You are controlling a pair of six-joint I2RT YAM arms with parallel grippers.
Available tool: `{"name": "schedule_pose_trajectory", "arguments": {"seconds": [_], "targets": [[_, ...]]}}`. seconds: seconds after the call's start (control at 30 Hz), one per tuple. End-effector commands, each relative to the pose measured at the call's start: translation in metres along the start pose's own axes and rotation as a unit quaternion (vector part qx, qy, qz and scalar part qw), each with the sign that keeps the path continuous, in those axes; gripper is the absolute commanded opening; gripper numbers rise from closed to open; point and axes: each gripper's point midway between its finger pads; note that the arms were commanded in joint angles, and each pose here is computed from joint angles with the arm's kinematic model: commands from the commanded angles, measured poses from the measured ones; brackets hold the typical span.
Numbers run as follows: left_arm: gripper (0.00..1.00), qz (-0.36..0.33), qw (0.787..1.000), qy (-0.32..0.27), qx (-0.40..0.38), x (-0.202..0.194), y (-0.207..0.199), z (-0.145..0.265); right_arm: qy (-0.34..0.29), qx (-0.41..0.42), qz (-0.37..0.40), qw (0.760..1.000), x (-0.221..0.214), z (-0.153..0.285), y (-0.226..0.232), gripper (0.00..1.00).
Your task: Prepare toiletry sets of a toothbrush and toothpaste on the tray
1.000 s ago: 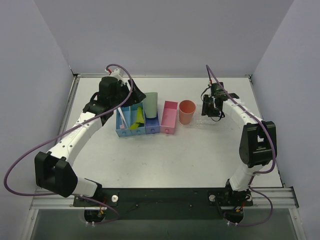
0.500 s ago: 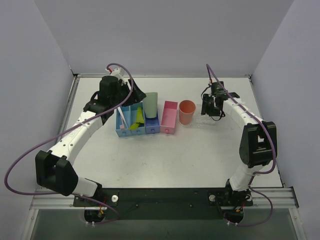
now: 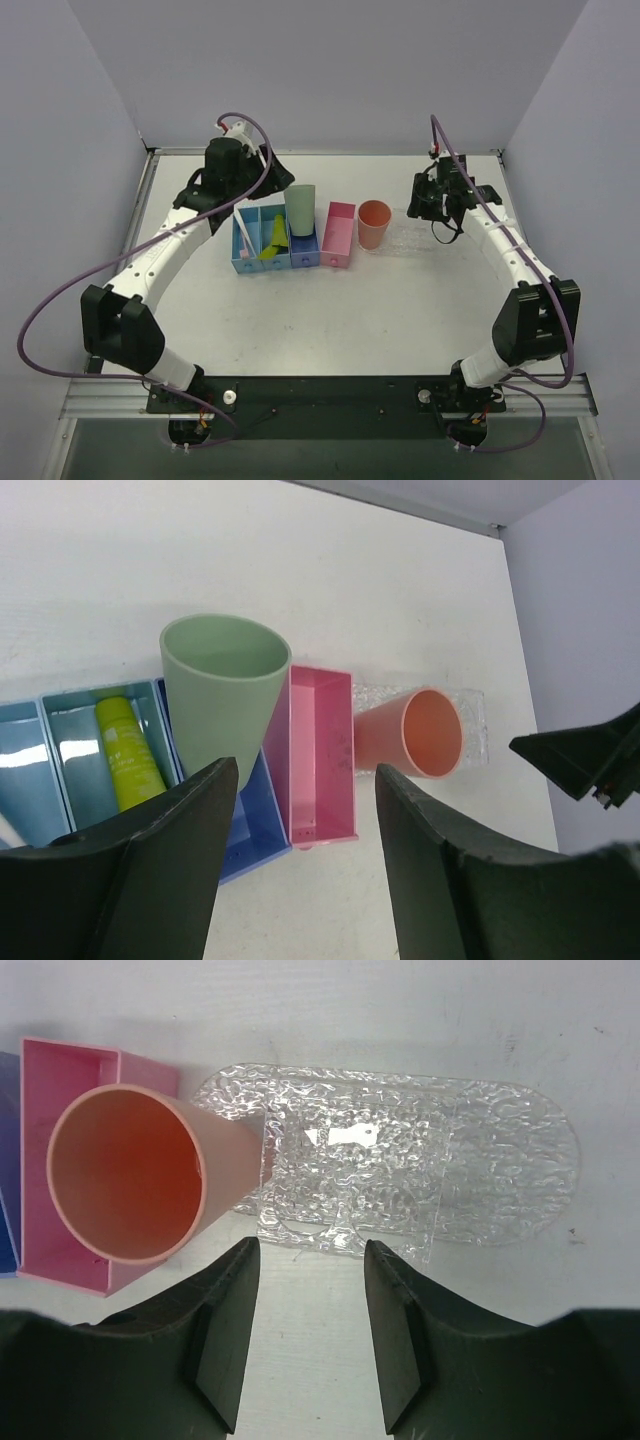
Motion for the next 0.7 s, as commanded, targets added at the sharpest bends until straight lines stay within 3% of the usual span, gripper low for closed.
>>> {"name": "schedule_pose_trajectory", "arguments": {"seconds": [0.0,0.3,0.47,0.67], "targets": [[0.66,0.024,0.999,-0.022,0.024,0.021,-0.009,-0.011,-0.052,0.010,-0.001,0.999,0.029,0.026,0.005,0.42],[0.66,0.150,0.981,0.004,0.124,0.018,0.022,-0.064,-0.095,0.010,-0.004,0.995,0.041,0.048,0.005,0.42],[0.66,0.212,0.963,-0.016,0.168,0.025,0.036,-0.068,-0.107,0.009,-0.006,0.994,0.033,0.055,0.005,0.42],[0.66,0.254,0.938,0.011,0.237,0.012,0.056,-0.073,-0.111,0.010,-0.006,0.994,0.020,0.058,0.005,0.42]]}}
Point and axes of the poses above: each gripper's point midway between its finger pads, its own z axis back along the fingers, its own y axis along the line the jaws close on, x = y × z, and after that the axes turned 14 degrees about z, right-handed
